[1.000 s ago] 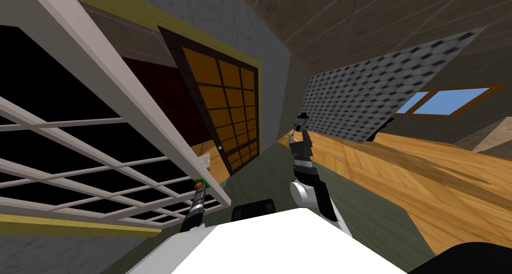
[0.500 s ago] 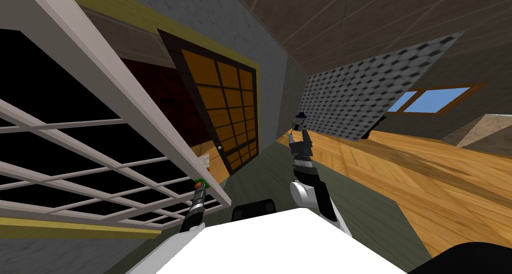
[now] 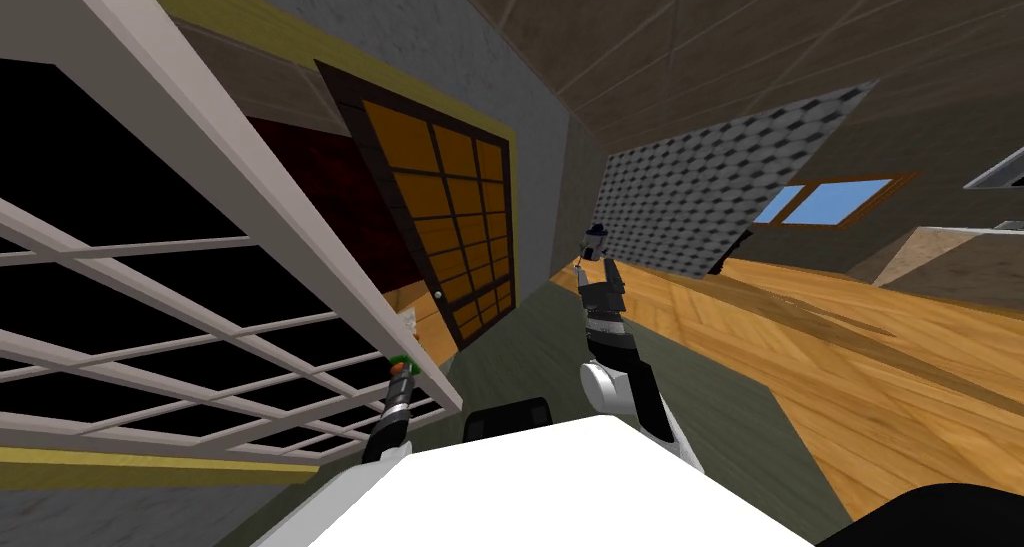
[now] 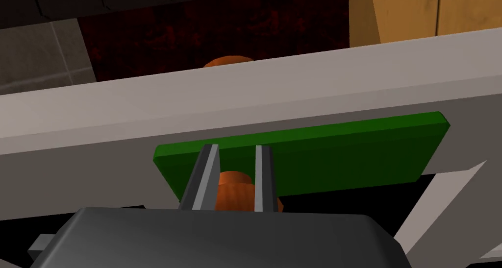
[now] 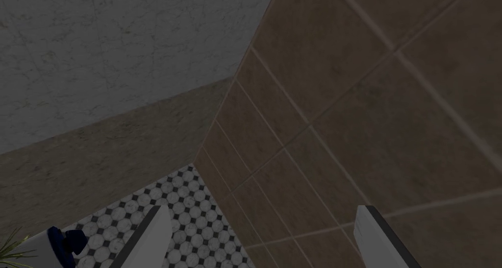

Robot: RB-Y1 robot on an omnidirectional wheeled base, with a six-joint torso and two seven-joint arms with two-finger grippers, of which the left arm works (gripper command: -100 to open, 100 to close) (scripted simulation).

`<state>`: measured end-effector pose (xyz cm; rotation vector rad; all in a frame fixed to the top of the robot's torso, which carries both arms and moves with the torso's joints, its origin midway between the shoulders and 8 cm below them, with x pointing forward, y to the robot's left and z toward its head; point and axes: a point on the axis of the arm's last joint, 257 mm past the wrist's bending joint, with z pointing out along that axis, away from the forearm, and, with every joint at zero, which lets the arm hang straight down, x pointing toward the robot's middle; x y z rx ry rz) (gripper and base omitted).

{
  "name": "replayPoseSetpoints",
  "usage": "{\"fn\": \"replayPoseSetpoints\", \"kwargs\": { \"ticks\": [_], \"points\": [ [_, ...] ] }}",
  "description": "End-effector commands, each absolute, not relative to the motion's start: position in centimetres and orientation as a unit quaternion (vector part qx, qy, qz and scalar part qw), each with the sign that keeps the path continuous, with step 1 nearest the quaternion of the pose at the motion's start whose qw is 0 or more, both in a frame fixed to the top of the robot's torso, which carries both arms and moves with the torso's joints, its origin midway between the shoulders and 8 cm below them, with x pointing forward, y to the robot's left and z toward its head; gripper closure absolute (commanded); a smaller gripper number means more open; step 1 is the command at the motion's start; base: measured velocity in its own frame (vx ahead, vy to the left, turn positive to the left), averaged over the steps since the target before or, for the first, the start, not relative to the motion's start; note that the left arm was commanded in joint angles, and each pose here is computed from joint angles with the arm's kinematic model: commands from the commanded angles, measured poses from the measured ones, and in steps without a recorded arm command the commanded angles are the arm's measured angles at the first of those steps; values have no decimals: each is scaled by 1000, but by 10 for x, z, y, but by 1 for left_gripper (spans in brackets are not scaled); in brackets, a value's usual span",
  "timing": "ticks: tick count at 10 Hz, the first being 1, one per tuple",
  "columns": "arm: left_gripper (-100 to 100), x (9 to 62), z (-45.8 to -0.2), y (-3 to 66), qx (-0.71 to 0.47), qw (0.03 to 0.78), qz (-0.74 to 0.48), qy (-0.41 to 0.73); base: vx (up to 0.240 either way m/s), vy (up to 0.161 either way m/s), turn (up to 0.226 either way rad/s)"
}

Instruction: Pull the door open

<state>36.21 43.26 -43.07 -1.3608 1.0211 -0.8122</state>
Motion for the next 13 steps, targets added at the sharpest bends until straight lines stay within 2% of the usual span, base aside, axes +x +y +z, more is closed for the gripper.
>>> {"fn": "replayPoseSetpoints", "kwargs": {
  "ticks": [1,9,10,13],
  "points": [
    [100,352,-434,454,-601,585,-343,424,-70,31,-59],
    [100,366,-426,446,-638,541,-419,352,-68,32,-81],
    [-100,381,-421,427,-631,534,-439,352,-68,-8,-115],
    [-100,384,-420,426,-644,518,-460,325,-56,3,-60]
  ]
}}
